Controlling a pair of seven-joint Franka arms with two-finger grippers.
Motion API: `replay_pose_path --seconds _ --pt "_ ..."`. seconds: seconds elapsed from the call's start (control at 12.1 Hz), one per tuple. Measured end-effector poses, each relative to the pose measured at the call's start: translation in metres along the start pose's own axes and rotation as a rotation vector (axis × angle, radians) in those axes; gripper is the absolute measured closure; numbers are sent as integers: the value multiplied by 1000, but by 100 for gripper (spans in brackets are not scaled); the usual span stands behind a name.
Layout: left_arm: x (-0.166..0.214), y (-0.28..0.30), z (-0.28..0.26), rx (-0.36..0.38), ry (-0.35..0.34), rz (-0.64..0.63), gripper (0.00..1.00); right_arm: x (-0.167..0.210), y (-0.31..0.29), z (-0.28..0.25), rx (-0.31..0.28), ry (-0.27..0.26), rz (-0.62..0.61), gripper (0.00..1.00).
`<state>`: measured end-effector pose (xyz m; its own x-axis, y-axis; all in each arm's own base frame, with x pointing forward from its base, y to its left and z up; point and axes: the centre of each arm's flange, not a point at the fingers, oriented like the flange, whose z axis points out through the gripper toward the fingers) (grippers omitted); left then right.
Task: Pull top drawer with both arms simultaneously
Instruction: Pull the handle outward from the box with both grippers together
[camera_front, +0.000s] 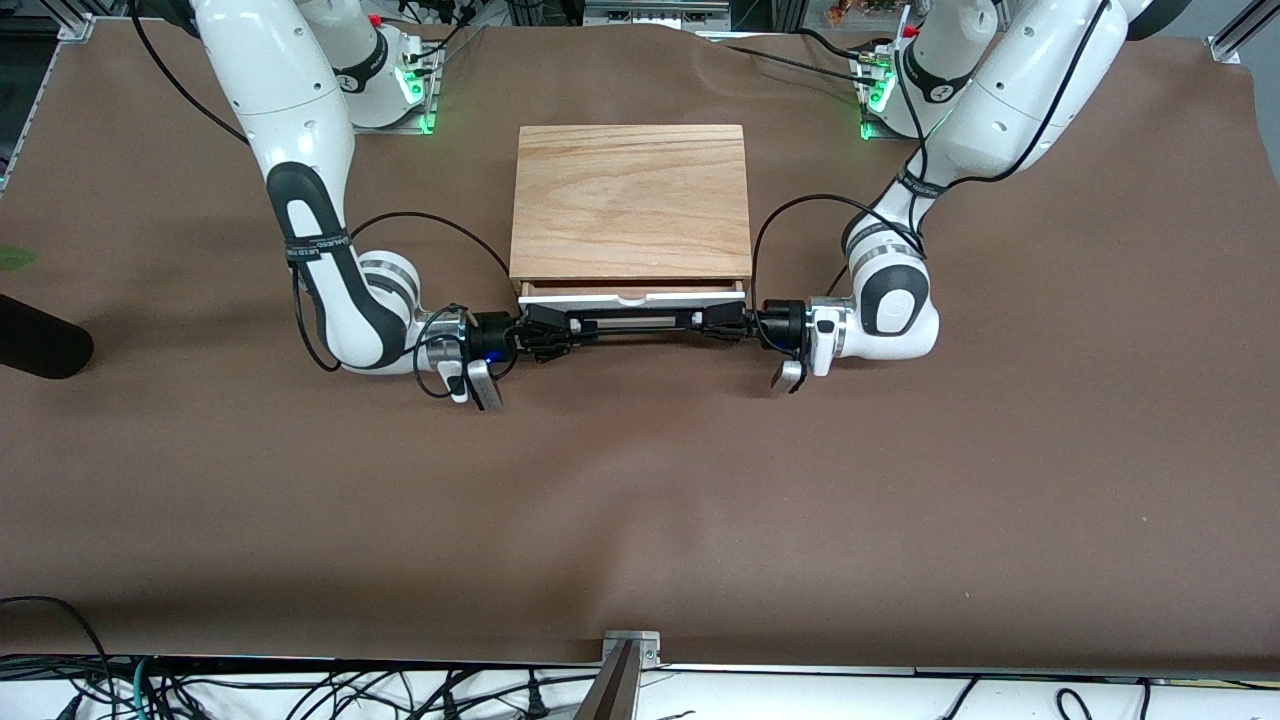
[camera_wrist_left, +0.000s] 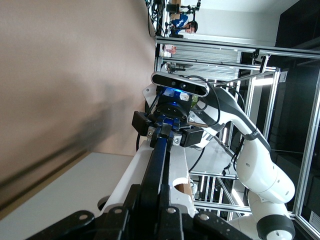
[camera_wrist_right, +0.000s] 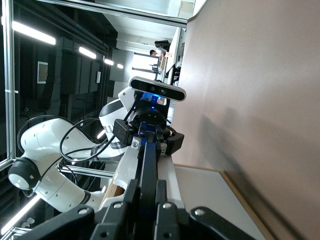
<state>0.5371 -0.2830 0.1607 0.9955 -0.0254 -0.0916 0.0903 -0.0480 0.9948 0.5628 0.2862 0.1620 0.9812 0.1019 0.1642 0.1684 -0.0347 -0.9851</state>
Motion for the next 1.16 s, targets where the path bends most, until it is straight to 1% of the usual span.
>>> replay_pose_path --seconds 0.66,0.91,1.16 --pt "39 5 -1 -5 29 -2 80 38 3 -5 -8 28 3 82" --pt "54 9 -3 11 21 -10 80 51 5 -6 -10 37 6 82" --pt "64 9 -6 11 29 -17 80 62 8 -5 -15 43 8 82"
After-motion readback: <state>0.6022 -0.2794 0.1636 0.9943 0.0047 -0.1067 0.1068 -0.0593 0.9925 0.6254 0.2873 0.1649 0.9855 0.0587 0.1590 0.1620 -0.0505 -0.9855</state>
